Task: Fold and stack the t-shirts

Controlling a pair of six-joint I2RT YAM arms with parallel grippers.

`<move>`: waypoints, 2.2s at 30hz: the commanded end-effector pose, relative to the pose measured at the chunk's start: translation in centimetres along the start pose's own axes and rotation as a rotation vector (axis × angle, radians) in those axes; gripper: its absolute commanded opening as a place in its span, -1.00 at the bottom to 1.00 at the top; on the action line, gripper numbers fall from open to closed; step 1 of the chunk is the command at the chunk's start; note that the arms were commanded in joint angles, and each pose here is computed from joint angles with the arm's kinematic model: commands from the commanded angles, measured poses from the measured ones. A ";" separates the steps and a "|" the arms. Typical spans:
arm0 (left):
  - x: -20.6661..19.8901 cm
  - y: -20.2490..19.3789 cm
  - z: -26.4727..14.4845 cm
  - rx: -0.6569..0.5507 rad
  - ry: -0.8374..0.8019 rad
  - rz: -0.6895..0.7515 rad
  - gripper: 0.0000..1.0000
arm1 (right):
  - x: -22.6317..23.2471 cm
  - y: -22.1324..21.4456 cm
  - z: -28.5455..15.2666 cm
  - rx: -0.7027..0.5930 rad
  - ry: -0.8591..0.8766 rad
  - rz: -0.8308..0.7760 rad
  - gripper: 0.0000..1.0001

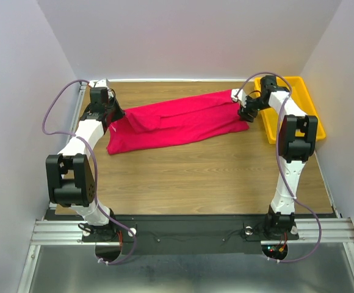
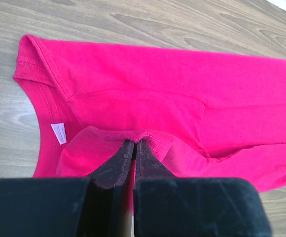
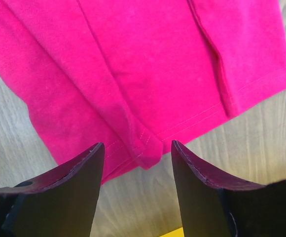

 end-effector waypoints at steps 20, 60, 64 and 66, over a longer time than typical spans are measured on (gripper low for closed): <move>1.4 1.8 -2.1 -0.092 0.017 -0.028 -1.00 | -2.4 2.0 0.1 -0.021 -0.057 -0.022 -0.78; 1.5 1.7 -0.3 -0.078 0.000 -0.046 -1.00 | -4.8 1.5 0.0 0.038 -0.305 0.435 -0.92; 1.5 1.6 0.0 -0.074 -0.002 -0.046 -1.00 | -4.7 1.6 -0.1 0.033 -0.301 0.436 -0.92; 1.5 1.6 0.1 -0.072 -0.003 -0.046 -1.00 | -4.6 1.8 -0.2 0.028 -0.300 0.436 -0.91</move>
Point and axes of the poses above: each gripper's point midway between its finger pads, its own z axis out along the fingers, its own x axis along the line the jaws close on, y = z × x, the point moved 4 cm from there along -z, back along the fingers, and after that the axes turned 7 degrees about z, right-handed, at the moved point
